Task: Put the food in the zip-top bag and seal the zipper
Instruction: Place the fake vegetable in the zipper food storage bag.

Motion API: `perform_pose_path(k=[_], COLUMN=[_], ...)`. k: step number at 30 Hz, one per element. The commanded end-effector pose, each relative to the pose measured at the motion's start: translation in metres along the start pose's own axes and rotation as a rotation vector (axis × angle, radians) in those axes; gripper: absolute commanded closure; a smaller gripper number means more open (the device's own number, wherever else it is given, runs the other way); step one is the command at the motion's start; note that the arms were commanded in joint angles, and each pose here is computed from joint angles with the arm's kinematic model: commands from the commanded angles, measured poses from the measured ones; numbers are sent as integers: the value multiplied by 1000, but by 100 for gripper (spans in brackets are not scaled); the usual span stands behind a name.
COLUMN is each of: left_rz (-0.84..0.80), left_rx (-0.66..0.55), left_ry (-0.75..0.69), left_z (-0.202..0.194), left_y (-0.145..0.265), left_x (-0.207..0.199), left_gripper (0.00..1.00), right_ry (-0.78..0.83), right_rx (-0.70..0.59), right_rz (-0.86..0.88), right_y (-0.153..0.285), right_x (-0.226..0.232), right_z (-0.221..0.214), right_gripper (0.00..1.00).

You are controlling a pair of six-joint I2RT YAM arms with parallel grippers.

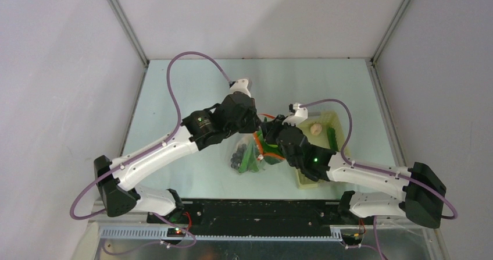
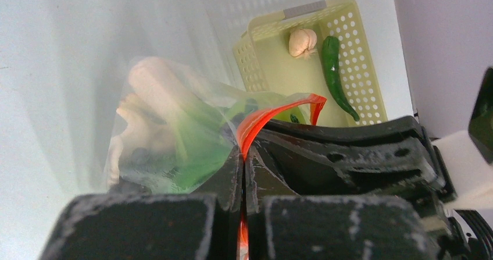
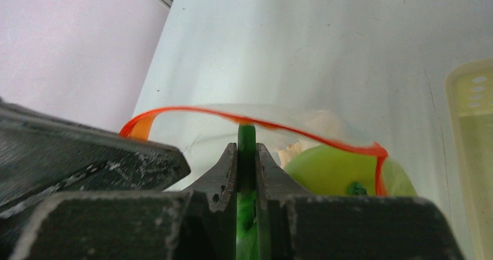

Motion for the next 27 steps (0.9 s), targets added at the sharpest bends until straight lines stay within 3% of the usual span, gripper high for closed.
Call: perform_pose_path(k=[1,8,11,13,22,25,27], left_rz=[-83,-4,16,27,81,109,126], left_rx=[-150,-158,-157,-153,-181,-177,-172], left_ry=[55,65,84,98,105,108,108], left_z=[28,25,26,28,34,34,33], left_y=[21,22,20,19,24,24,25], left_x=[-10,2,7,12,29,37,42], left_gripper=[100,100,100,100,100,100,100], right_ry=[127,157,199,209,222,226,233], right_rx=[126,142,183,194,91,37,0], right_rz=[-79,-5,122,178,339,313,251], right_y=[-3,8,21,29,60,64,64], right_x=[-12,10,25,34,54,47,34], right_z=[-16,3,14,22,73,92,105], right_gripper=[89,56,36,29,15,2,1])
Point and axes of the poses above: each gripper's point midway between its finger pads, its own y axis back along the fingers, its own x axis along the line the jaws close on, z = x × y, the point moved 8 cm from there along y, back along the fingers, and after that the axes turned 12 degrees about -y, right-handed, at the moved point
